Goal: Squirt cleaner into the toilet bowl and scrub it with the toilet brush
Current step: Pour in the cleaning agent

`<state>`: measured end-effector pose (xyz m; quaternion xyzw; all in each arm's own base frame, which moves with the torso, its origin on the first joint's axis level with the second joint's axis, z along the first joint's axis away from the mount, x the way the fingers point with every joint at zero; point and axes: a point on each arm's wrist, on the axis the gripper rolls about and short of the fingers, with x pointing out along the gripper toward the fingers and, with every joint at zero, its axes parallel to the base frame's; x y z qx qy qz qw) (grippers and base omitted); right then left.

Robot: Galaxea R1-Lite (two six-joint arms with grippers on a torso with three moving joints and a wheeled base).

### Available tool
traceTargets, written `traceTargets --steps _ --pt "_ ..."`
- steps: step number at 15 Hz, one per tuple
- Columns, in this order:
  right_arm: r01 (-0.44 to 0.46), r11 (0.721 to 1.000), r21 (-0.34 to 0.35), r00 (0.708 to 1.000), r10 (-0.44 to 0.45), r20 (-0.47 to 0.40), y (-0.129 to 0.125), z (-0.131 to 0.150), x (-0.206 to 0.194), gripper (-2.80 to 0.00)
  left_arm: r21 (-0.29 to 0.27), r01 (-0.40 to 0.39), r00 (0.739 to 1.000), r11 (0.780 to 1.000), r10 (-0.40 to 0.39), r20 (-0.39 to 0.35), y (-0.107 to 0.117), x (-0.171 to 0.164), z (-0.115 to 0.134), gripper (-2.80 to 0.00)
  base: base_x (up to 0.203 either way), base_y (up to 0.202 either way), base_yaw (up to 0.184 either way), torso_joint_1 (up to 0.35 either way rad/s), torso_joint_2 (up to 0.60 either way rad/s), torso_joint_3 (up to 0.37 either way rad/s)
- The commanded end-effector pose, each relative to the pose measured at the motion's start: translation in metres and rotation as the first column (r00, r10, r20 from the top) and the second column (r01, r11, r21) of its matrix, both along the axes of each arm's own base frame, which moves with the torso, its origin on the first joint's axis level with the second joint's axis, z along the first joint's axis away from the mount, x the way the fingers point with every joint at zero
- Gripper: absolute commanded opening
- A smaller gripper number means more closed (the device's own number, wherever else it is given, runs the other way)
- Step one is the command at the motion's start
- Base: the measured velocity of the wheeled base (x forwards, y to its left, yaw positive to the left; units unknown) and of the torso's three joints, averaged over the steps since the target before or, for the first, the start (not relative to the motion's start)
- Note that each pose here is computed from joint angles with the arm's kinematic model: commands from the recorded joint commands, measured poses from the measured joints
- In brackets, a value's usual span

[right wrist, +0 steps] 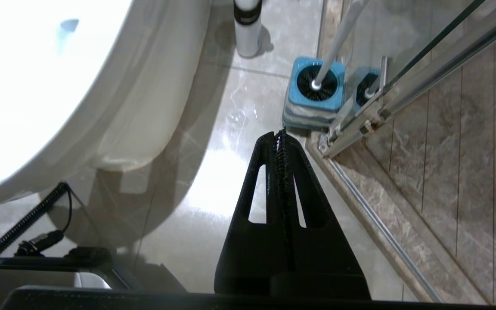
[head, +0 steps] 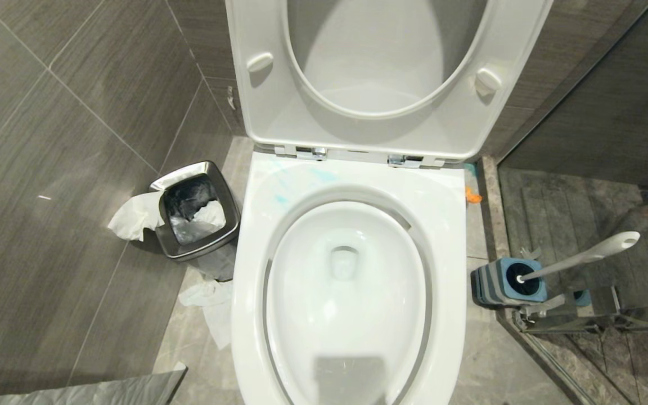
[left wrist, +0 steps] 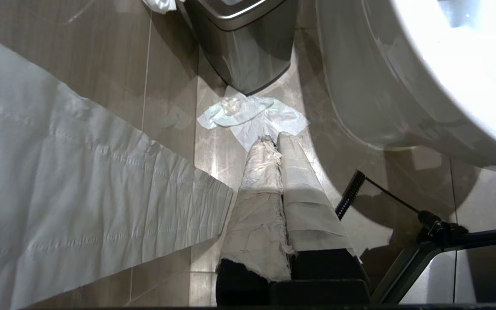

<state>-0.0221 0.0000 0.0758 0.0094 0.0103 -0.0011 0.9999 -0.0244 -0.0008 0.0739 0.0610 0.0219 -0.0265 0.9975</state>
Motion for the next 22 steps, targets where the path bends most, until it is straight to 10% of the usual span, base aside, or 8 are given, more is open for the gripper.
traceTargets --steps 1,22 --pt "0.001 1.000 0.000 1.000 -0.001 -0.016 0.000 0.000 0.001 -2.80 0.006 0.001 1.000 1.000 -0.001 0.001 0.000 0.000 0.000 -2.80 0.000 0.000 0.000 0.002 0.00 -0.165" --pt "-0.002 1.000 -0.014 0.961 -0.002 -0.277 0.000 0.004 0.019 -2.80 0.003 0.002 1.000 1.000 -0.002 0.001 0.000 0.000 0.000 -2.80 0.000 0.000 0.000 0.003 0.00 -0.192"
